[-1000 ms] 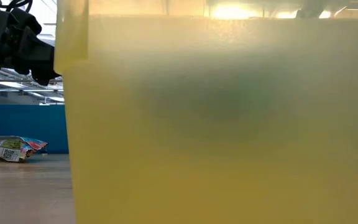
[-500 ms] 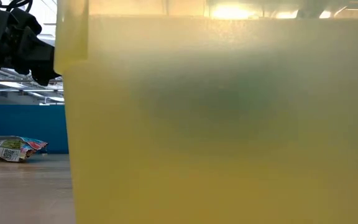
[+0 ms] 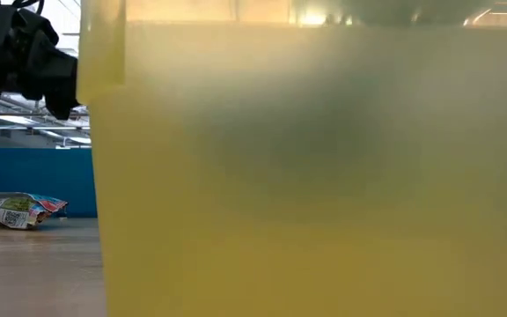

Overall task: Pick and place Granola Bars by type
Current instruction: Put the blue granola bar into the blue bin

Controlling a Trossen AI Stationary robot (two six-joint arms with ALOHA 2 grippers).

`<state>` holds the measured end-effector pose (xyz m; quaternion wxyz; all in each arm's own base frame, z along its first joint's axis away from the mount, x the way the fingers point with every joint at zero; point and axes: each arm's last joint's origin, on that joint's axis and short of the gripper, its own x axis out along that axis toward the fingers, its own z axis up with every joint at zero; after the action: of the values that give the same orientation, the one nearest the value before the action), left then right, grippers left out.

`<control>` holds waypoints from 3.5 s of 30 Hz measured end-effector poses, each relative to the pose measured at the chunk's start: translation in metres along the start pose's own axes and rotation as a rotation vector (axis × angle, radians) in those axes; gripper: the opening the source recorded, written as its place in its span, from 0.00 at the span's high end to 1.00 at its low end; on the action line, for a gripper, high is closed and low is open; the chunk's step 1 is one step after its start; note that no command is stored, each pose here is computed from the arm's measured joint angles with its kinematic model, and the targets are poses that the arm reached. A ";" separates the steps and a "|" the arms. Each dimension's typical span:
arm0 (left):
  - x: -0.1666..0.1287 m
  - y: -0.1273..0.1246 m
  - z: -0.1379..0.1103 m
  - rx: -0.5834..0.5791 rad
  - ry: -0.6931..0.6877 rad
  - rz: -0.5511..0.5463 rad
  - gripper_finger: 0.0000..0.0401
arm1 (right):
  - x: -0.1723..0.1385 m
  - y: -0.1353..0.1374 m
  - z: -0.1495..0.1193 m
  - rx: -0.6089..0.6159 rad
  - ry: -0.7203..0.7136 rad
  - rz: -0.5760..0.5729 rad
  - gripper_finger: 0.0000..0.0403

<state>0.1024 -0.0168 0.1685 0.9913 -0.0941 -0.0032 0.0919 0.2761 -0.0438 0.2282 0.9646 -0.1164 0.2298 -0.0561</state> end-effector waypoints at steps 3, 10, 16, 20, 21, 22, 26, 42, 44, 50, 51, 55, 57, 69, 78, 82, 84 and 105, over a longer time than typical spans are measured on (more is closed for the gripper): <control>0.000 -0.001 0.007 -0.032 -0.062 -0.012 0.43 | -0.011 0.019 0.015 -0.102 -0.116 0.140 0.98; 0.000 -0.005 0.019 -0.166 -0.166 -0.096 0.43 | -0.024 0.055 0.028 -0.294 -0.410 0.356 0.98; 0.008 -0.012 0.021 -0.240 -0.172 -0.168 0.43 | -0.026 0.057 0.034 -0.320 -0.575 0.546 0.98; 0.018 -0.016 0.017 -0.237 -0.151 -0.164 0.43 | -0.027 0.049 0.038 -0.309 -0.661 0.607 0.98; 0.021 -0.018 0.016 -0.239 -0.150 -0.165 0.43 | -0.027 0.046 0.038 -0.303 -0.670 0.611 0.98; 0.024 -0.019 0.014 -0.238 -0.145 -0.169 0.43 | -0.027 0.043 0.038 -0.295 -0.672 0.600 0.98; 0.035 -0.024 0.009 -0.234 -0.142 -0.178 0.43 | -0.024 0.030 0.040 -0.244 -0.644 0.404 0.98; 0.120 -0.059 0.019 -0.062 -0.095 -0.112 0.43 | 0.019 0.046 0.028 -0.546 -0.418 -0.464 0.98; 0.131 -0.062 0.020 -0.022 -0.071 -0.097 0.43 | 0.021 0.046 0.026 -0.556 -0.386 -0.506 0.98; 0.162 -0.064 0.018 0.032 -0.005 0.016 0.43 | 0.020 0.043 0.027 -0.499 -0.377 -0.557 0.98; 0.167 -0.063 0.018 0.037 -0.002 0.047 0.43 | 0.019 0.043 0.028 -0.491 -0.391 -0.557 0.98; 0.185 -0.057 0.017 0.057 0.018 0.152 0.43 | 0.019 0.043 0.028 -0.459 -0.402 -0.541 0.98; 0.194 -0.055 0.018 0.061 0.025 0.176 0.43 | 0.020 0.043 0.028 -0.452 -0.401 -0.538 0.98; 0.207 -0.049 0.018 0.078 0.071 0.217 0.43 | 0.020 0.044 0.027 -0.437 -0.394 -0.529 0.98; 0.207 -0.048 0.018 0.082 0.067 0.241 0.44 | 0.021 0.044 0.026 -0.417 -0.390 -0.521 0.98; 0.206 -0.048 0.018 0.091 0.063 0.263 0.55 | 0.022 0.044 0.025 -0.421 -0.380 -0.517 0.98; 0.206 -0.048 0.018 0.113 0.067 0.263 0.66 | 0.022 0.044 0.024 -0.422 -0.370 -0.516 0.98; 0.202 -0.047 0.022 0.210 0.107 0.282 0.94 | 0.000 0.050 0.034 -0.353 -0.201 -0.794 0.47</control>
<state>0.3090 -0.0213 0.1968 0.9717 0.0055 0.0724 0.2248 0.2941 0.0112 0.2453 0.8513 -0.3635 0.0783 -0.3702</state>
